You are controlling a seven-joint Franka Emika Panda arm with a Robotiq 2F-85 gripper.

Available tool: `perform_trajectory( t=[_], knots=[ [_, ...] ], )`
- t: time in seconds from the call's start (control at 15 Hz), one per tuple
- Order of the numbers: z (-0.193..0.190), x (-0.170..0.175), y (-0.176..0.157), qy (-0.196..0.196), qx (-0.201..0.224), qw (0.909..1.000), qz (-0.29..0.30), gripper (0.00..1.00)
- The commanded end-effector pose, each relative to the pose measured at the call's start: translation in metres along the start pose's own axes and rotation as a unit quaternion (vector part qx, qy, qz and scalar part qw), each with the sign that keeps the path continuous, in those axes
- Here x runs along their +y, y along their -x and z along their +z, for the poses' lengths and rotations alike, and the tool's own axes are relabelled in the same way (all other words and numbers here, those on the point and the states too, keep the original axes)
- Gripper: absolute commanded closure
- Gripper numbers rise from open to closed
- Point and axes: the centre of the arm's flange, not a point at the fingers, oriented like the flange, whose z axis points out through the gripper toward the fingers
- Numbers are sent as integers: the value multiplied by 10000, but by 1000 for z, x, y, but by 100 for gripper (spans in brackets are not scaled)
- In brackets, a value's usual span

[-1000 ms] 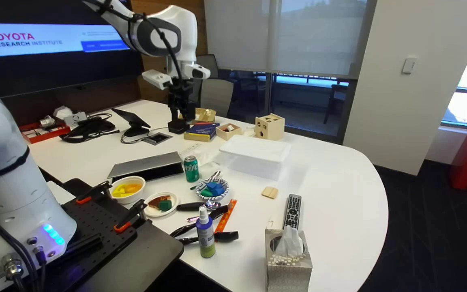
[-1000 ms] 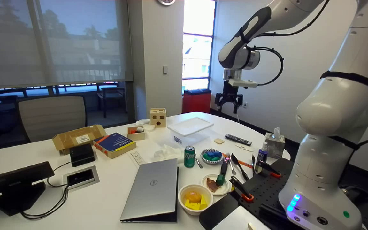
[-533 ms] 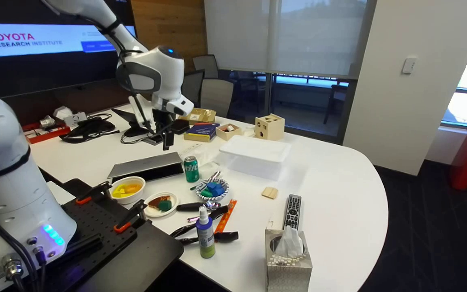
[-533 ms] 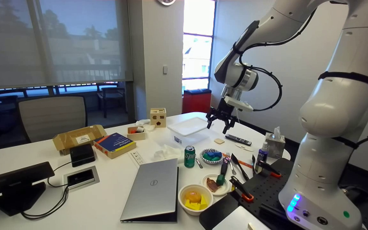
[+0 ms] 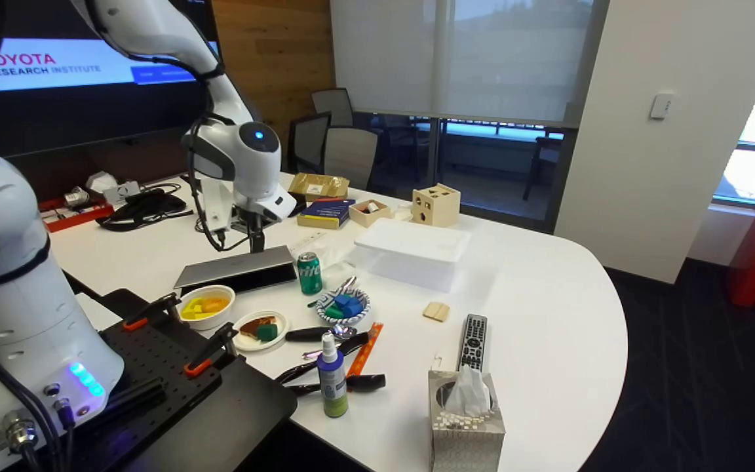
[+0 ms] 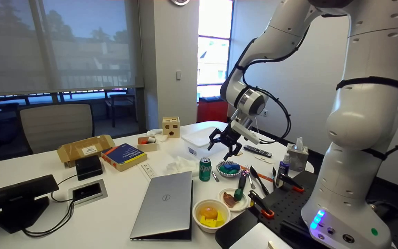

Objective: Open the laptop, then press a key on the keyboard

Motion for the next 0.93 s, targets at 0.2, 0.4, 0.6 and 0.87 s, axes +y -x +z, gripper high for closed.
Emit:
perform_trajectory(
  t=[0.2,0.4,0.6,0.87],
  knots=[
    [109,5,-4,-305,40,9995,5,0],
    [141,12,-5,-358,-113,9993,-16,0],
    [167,15,-8,-500,-223,9984,-140,0],
    [191,10,-11,-590,-420,9969,-292,0]
  ],
)
